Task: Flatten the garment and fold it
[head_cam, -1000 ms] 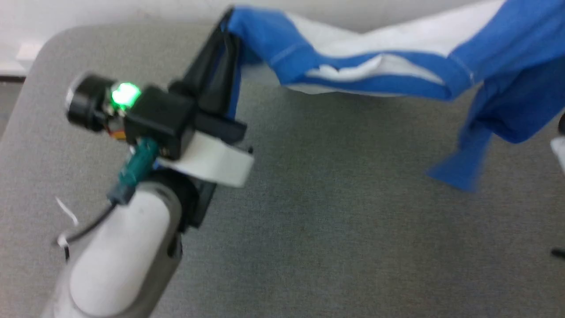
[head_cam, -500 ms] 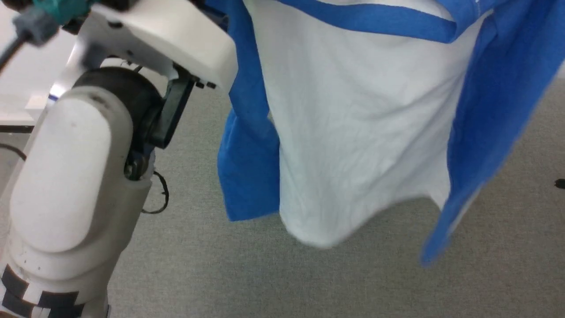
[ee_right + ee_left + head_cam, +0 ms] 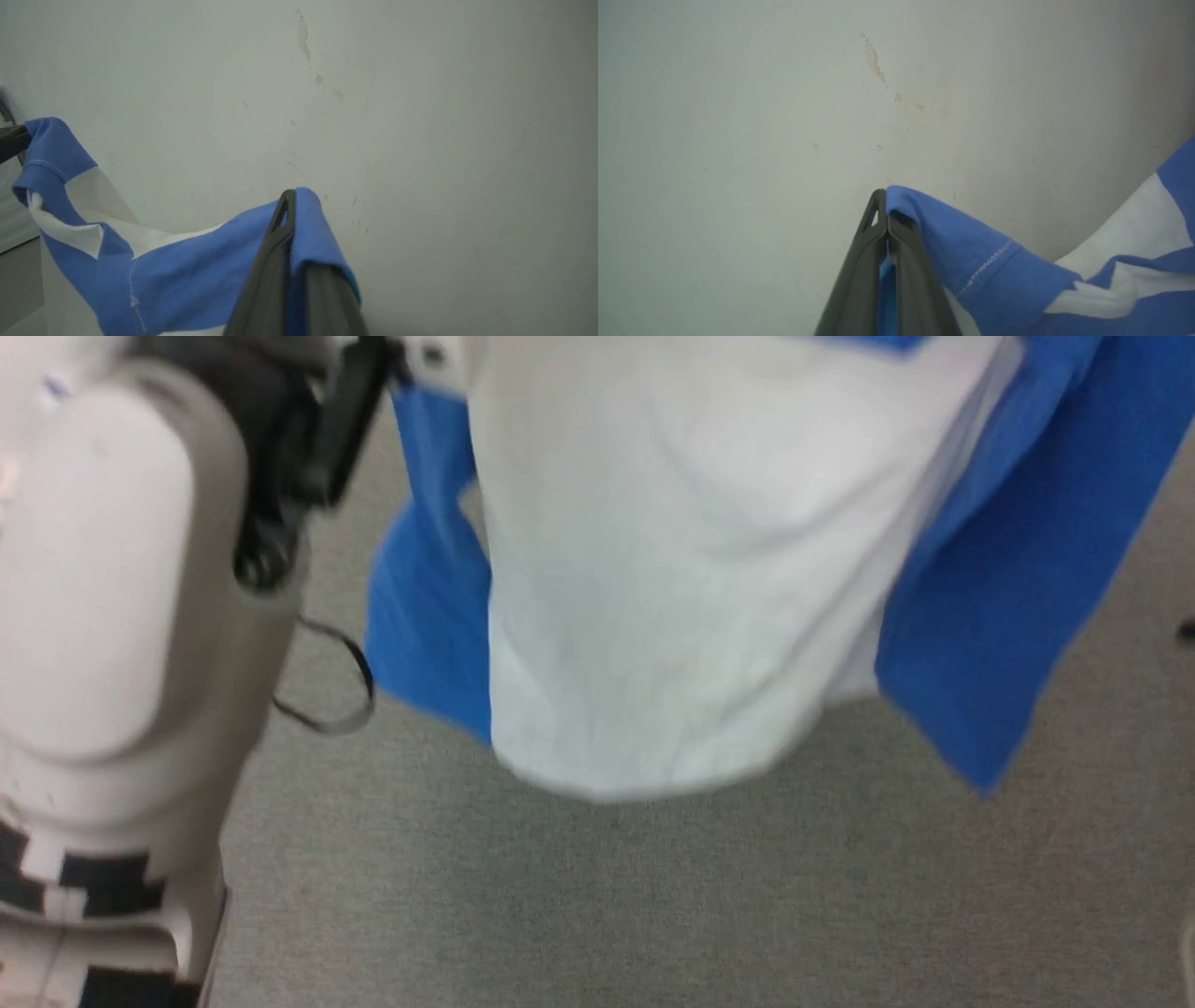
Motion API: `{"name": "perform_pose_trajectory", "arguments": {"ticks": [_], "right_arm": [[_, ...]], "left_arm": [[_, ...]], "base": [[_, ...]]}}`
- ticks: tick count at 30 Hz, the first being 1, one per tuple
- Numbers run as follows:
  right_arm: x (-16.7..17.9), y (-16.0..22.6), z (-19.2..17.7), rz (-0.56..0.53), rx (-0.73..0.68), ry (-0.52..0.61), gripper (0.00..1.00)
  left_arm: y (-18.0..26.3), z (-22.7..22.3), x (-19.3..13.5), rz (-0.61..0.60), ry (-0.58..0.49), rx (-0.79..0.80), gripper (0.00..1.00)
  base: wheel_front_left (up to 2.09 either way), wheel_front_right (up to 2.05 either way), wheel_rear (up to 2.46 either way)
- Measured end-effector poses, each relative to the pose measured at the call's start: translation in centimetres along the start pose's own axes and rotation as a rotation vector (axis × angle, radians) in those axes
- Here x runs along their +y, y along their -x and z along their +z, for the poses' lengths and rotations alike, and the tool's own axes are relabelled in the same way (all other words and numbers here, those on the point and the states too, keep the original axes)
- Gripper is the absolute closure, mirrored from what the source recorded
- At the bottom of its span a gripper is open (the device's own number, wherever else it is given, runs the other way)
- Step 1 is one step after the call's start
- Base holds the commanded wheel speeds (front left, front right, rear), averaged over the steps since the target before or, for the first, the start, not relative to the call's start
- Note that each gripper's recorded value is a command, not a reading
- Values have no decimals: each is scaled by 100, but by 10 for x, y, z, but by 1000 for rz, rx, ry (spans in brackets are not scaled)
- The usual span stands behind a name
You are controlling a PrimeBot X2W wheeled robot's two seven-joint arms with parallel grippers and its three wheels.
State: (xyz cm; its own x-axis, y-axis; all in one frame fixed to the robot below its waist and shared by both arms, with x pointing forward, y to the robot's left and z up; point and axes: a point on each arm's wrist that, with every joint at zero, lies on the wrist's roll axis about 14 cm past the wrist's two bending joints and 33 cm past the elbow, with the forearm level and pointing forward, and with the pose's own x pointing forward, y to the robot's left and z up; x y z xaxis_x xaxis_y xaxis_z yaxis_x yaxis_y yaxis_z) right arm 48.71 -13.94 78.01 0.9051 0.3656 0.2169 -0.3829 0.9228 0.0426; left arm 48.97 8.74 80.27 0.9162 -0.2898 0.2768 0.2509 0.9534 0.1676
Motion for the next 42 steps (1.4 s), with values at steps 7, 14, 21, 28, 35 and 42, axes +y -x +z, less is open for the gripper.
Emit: {"name": "perform_pose_trajectory", "arguments": {"ticks": [7,14,21,28,35,42], "right_arm": [[-45,-70,17,-84,-68,155,100],[-83,-134,-8,-122,-122,223,100],[-116,-171,-116,-127,-11,253,100],[-124,-168,-242,-61,171,209,100],[-117,-131,-277,16,254,136,100],[-104,-70,-273,31,300,24,100]], "left_arm": [[-77,-8,32,134,-55,-36,100],[-140,-22,47,230,-70,-169,100],[-173,-130,51,249,-110,-155,100],[-159,-271,48,224,-119,20,100],[-123,-300,33,147,-140,112,100],[-44,-297,11,96,-111,234,100]], "base": [[0,0,0],[0,0,0],[0,0,0],[0,0,0],[0,0,0],[0,0,0]]}}
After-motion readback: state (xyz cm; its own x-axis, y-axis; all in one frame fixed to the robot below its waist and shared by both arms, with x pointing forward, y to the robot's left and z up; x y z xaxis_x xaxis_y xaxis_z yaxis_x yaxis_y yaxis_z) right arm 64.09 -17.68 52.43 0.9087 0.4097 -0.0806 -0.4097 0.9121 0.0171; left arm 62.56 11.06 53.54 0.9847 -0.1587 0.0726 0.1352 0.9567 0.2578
